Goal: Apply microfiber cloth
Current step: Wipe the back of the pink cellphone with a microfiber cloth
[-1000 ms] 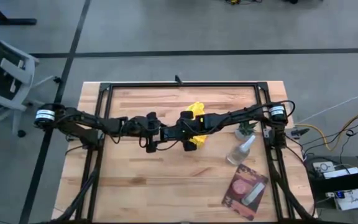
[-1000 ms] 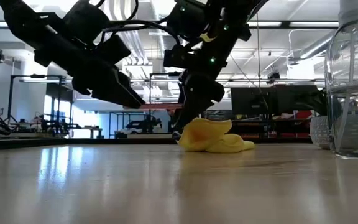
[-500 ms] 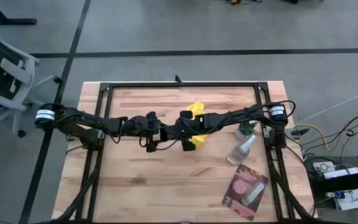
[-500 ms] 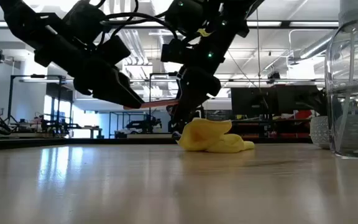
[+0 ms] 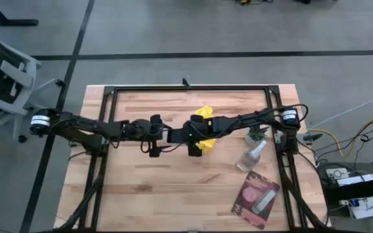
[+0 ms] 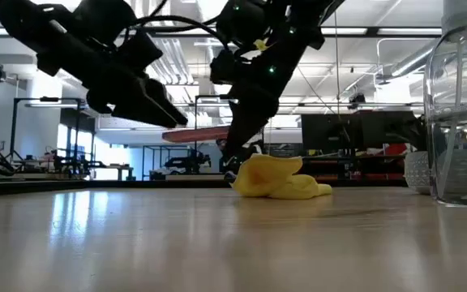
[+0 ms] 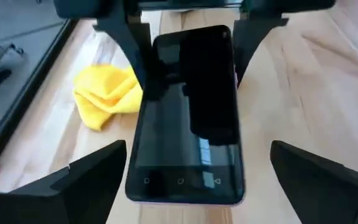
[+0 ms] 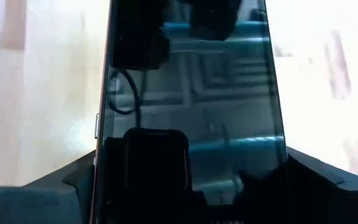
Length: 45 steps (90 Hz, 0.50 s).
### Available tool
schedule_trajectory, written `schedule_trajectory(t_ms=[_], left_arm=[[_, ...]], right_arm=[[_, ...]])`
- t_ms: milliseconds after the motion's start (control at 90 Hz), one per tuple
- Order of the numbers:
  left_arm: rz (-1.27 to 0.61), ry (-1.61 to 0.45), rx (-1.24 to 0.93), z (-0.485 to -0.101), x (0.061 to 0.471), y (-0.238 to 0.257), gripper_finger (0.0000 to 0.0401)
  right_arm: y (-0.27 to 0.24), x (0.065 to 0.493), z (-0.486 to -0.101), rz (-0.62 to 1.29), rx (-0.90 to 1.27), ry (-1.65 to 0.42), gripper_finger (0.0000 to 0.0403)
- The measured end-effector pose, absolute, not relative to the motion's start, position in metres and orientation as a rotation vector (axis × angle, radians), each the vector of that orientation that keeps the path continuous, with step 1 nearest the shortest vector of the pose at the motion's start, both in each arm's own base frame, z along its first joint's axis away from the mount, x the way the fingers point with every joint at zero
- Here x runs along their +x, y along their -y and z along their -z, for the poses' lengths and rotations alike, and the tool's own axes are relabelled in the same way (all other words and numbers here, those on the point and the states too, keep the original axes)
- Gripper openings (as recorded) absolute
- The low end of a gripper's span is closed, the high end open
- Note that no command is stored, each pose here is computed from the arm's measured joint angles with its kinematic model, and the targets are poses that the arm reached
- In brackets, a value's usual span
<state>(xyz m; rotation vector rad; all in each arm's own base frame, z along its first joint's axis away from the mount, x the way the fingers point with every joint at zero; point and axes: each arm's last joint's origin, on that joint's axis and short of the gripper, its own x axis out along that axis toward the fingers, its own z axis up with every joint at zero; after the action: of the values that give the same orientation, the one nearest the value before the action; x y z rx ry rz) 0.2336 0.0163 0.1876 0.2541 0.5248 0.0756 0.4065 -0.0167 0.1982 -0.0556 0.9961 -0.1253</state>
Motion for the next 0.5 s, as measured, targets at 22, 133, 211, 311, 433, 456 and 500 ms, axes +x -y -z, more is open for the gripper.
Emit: schedule_trajectory(t_ms=[22,133,211,311,433,456,500], left_arm=[[-0.074,-0.525,0.264,-0.188,0.233,-0.016,0.0372],[-0.078,-0.525,0.311,-0.189,0.232,-0.015,0.0367],[-0.124,-0.533,0.353,-0.191,0.231,-0.01,0.0362],[-0.189,-0.546,0.465,-0.193,0.229,0.004,0.0357],[-0.28,-0.548,0.624,-0.197,0.223,0.028,0.0351],[-0.299,-0.549,0.654,-0.198,0.221,0.032,0.0351],[-0.342,-0.552,0.718,-0.199,0.218,0.04,0.0351]], right_arm=[[0.016,0.407,-0.198,0.119,-0.041,-0.995,0.031],[0.014,0.406,-0.198,0.082,0.06,-0.996,0.0311],[0.012,0.406,-0.198,0.043,0.146,-0.998,0.0312],[0.009,0.406,-0.198,-0.012,0.26,-1.004,0.031],[0.006,0.406,-0.198,-0.044,0.377,-1.012,0.031],[0.006,0.406,-0.198,-0.047,0.395,-1.013,0.031],[0.005,0.406,-0.199,-0.056,0.432,-1.016,0.031]])
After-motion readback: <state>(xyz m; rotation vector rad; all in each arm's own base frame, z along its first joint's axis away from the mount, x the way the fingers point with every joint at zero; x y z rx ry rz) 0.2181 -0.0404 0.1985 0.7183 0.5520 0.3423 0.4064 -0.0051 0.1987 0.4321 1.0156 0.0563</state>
